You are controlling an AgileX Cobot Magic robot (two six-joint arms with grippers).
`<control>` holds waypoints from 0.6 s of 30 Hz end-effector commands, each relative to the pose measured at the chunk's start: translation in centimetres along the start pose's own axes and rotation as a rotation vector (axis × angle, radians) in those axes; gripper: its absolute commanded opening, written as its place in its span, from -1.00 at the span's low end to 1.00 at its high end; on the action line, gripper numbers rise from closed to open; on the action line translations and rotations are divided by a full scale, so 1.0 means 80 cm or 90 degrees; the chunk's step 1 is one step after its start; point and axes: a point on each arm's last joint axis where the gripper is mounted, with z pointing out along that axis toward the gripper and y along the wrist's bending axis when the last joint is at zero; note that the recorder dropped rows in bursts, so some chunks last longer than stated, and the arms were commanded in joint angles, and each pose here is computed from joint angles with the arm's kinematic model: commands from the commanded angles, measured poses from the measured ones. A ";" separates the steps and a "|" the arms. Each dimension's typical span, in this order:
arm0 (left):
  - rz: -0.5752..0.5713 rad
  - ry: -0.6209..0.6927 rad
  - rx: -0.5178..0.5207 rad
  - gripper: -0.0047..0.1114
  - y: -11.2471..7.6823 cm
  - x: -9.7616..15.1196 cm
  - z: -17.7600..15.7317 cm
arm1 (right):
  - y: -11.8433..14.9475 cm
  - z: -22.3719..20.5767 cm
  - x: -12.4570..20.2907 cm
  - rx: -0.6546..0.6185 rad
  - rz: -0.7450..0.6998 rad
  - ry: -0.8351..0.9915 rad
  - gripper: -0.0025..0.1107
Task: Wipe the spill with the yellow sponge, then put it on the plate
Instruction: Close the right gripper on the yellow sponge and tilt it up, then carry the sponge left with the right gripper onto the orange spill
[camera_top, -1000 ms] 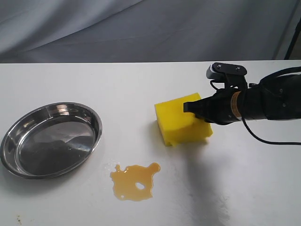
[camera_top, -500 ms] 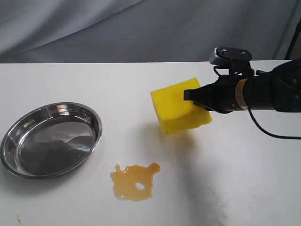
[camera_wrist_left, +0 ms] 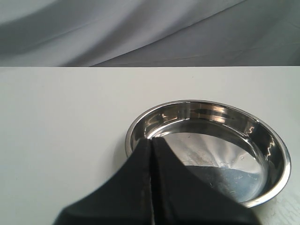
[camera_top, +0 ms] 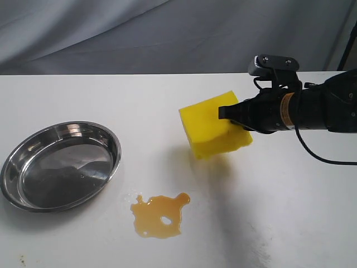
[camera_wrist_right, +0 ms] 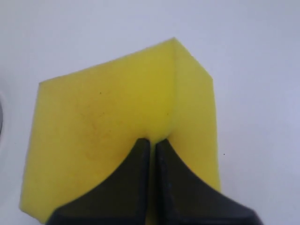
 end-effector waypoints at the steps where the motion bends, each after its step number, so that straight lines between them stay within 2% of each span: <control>1: -0.002 -0.007 -0.001 -0.92 0.000 0.000 0.000 | 0.000 -0.003 -0.004 0.003 -0.014 -0.008 -0.96; 18: -0.002 -0.007 -0.001 -0.92 0.000 0.000 0.000 | -0.001 -0.003 -0.004 0.004 -0.039 -0.008 -0.96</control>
